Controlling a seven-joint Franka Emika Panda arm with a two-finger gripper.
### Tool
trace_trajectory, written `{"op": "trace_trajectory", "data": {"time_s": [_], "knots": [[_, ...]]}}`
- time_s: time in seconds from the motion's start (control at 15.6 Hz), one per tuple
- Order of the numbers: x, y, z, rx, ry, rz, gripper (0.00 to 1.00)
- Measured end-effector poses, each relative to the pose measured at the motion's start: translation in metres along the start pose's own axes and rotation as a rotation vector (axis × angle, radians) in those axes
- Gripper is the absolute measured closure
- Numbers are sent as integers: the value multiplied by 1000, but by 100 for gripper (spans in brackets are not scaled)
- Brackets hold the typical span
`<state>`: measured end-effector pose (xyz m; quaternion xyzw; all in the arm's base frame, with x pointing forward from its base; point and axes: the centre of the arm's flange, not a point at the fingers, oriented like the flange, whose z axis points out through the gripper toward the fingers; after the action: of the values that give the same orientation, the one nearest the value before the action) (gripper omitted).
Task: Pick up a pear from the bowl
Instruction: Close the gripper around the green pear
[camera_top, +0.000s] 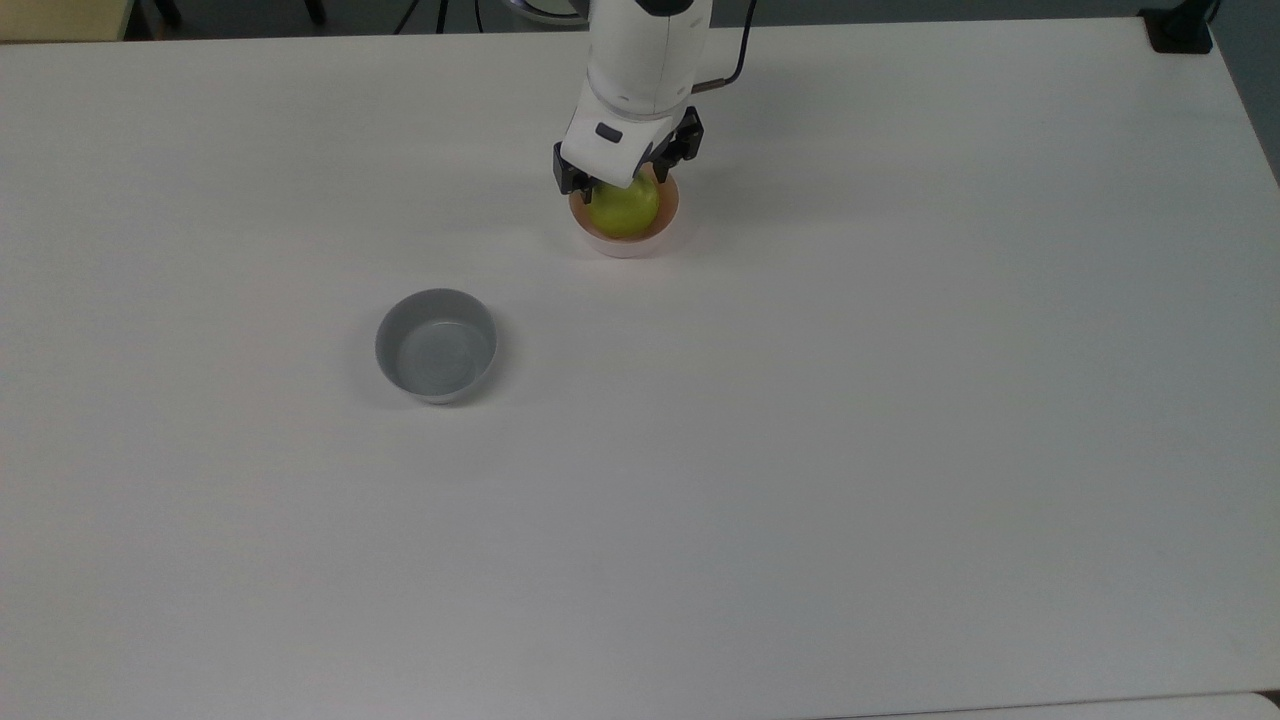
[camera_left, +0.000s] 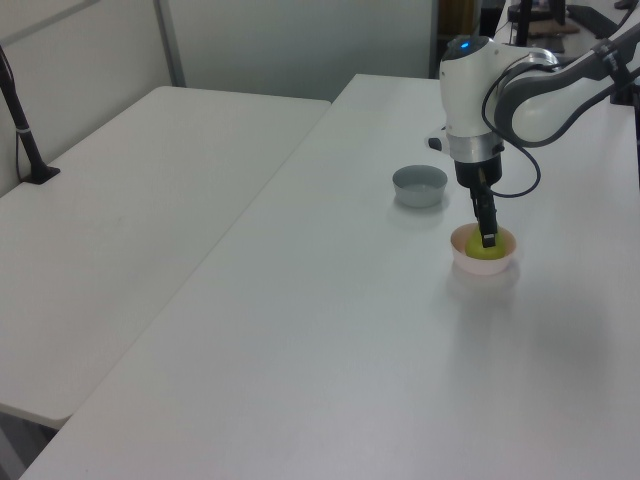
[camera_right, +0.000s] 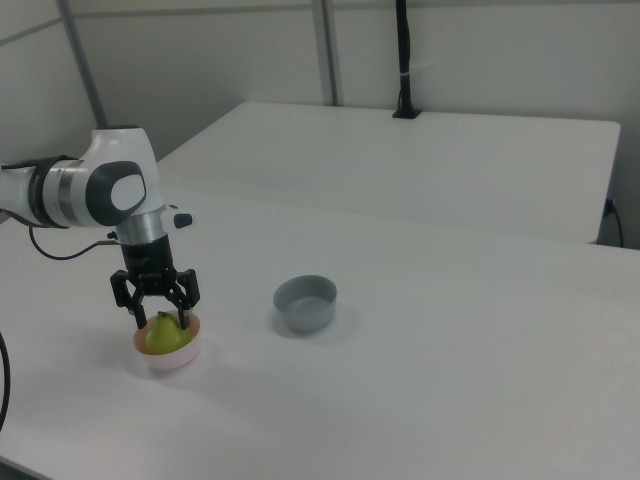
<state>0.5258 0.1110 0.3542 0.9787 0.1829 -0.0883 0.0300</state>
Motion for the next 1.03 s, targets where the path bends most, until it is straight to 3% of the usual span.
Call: {"op": "trace_trajectory", "data": {"time_s": [0.45,0.58,1.03], "knots": [[-3,0,15,-21,-8,-15,16],[-3,-1,14,-23,-5,-17,25],[-3,-2,14,-26,-5,-22,26]]}}
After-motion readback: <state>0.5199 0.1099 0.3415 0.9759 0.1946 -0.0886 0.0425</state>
